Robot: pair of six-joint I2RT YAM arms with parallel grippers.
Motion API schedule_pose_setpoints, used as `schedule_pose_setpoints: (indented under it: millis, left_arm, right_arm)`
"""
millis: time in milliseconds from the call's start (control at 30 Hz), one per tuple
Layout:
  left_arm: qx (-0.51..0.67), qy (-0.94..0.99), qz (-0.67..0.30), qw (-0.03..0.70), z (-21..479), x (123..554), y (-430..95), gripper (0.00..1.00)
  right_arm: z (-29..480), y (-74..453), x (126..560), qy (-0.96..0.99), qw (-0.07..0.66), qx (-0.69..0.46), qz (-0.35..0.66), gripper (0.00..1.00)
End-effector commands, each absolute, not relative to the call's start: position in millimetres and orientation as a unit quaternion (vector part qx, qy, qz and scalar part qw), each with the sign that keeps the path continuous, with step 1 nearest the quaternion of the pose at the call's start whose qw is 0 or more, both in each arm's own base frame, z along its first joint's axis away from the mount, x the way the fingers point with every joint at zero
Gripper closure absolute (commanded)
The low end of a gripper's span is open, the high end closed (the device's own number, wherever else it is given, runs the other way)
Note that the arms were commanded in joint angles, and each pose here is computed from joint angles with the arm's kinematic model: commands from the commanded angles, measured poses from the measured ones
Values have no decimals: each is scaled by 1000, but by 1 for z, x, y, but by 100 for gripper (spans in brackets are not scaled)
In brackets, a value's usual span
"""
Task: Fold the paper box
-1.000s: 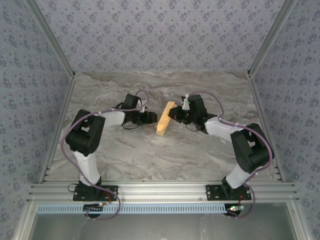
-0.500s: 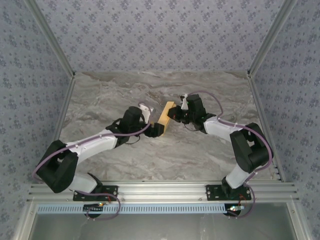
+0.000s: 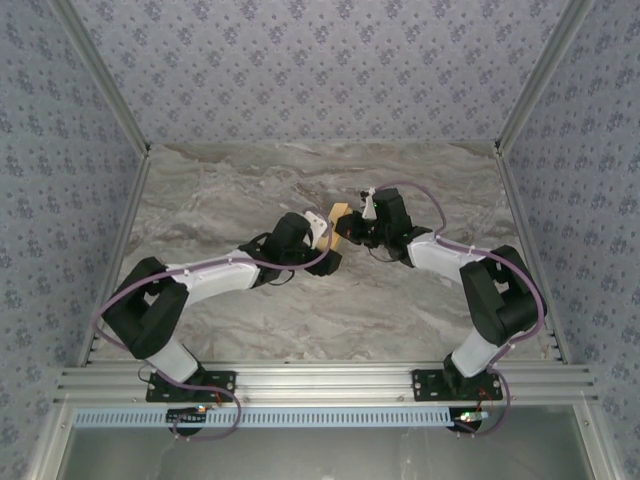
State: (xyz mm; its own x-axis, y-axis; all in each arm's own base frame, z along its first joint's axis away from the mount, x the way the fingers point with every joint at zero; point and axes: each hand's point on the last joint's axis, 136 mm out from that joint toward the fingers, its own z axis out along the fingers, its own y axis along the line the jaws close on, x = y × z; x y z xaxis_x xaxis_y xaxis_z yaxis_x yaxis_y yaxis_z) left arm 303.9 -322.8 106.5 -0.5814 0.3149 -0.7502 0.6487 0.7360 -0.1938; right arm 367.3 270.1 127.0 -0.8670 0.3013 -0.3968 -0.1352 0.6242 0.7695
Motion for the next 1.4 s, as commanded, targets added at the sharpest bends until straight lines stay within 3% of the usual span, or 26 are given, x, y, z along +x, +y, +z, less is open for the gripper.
schedule_pose_setpoints:
  millis: [0, 533, 633, 967, 1367]
  left_arm:
    - [294, 844, -226, 386, 113, 312, -331, 25]
    - [308, 837, -220, 395, 102, 320, -336, 47]
    - [313, 834, -220, 397, 101, 320, -333, 51]
    - [354, 810, -237, 402, 118, 319, -315, 55]
    - [475, 744, -269, 384, 151, 307, -294, 60]
  right_arm:
    - [84, 252, 360, 901, 221, 66, 367, 92]
    - [94, 252, 361, 897, 228, 61, 374, 89]
    - [104, 251, 363, 894, 237, 56, 376, 85]
    - [173, 224, 361, 877, 332, -26, 346, 56]
    - [225, 191, 356, 817, 476, -264, 191, 46]
